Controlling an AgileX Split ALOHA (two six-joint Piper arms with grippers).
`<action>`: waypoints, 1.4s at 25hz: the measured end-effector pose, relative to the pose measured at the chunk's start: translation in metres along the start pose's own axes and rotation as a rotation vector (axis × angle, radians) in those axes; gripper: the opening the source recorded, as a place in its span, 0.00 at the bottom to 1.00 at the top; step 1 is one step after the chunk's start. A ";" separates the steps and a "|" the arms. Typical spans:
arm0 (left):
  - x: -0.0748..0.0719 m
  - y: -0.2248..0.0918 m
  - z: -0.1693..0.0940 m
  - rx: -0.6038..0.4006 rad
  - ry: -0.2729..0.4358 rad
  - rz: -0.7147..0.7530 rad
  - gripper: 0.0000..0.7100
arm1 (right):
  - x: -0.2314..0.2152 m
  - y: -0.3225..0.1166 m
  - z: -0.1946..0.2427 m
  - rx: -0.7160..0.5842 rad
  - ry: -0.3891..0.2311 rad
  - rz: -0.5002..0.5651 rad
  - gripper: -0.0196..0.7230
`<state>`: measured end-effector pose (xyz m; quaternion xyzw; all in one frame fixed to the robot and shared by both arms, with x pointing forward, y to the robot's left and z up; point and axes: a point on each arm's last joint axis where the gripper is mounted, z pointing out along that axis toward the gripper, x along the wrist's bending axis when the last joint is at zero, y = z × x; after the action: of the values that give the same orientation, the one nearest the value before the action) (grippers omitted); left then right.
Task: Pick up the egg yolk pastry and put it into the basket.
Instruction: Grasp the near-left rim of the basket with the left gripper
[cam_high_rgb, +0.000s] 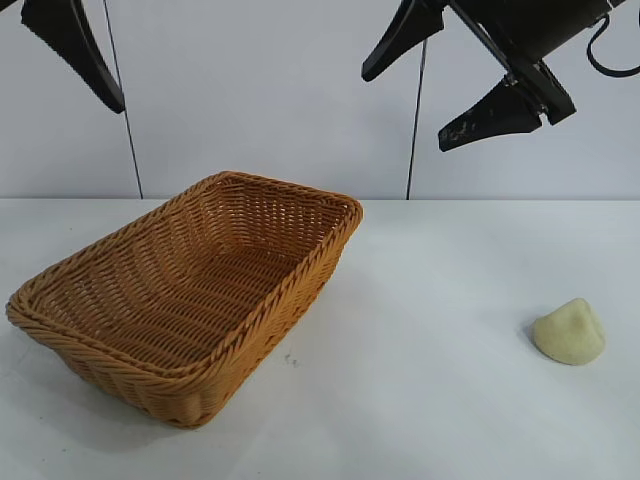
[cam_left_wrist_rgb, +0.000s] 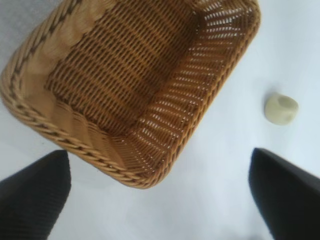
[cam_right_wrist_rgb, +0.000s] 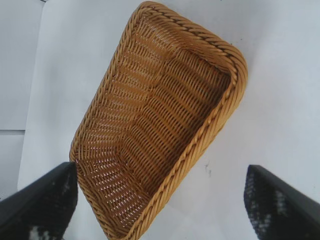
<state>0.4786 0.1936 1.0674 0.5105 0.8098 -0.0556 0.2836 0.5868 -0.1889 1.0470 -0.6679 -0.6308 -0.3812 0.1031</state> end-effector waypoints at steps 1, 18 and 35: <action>0.002 -0.005 0.004 0.004 0.025 -0.037 0.98 | 0.000 0.000 0.000 0.000 0.000 0.000 0.89; 0.035 -0.023 0.063 -0.087 0.203 -0.486 0.98 | 0.000 0.000 0.000 0.000 0.000 0.000 0.89; 0.064 -0.010 0.149 -0.014 0.286 -0.547 0.98 | 0.000 0.000 0.000 0.001 0.000 0.000 0.89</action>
<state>0.5098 0.1827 0.9080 0.2744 0.9493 -0.0517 0.1446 0.5868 -0.1889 1.0470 -0.6679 -0.6310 -0.3810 0.1034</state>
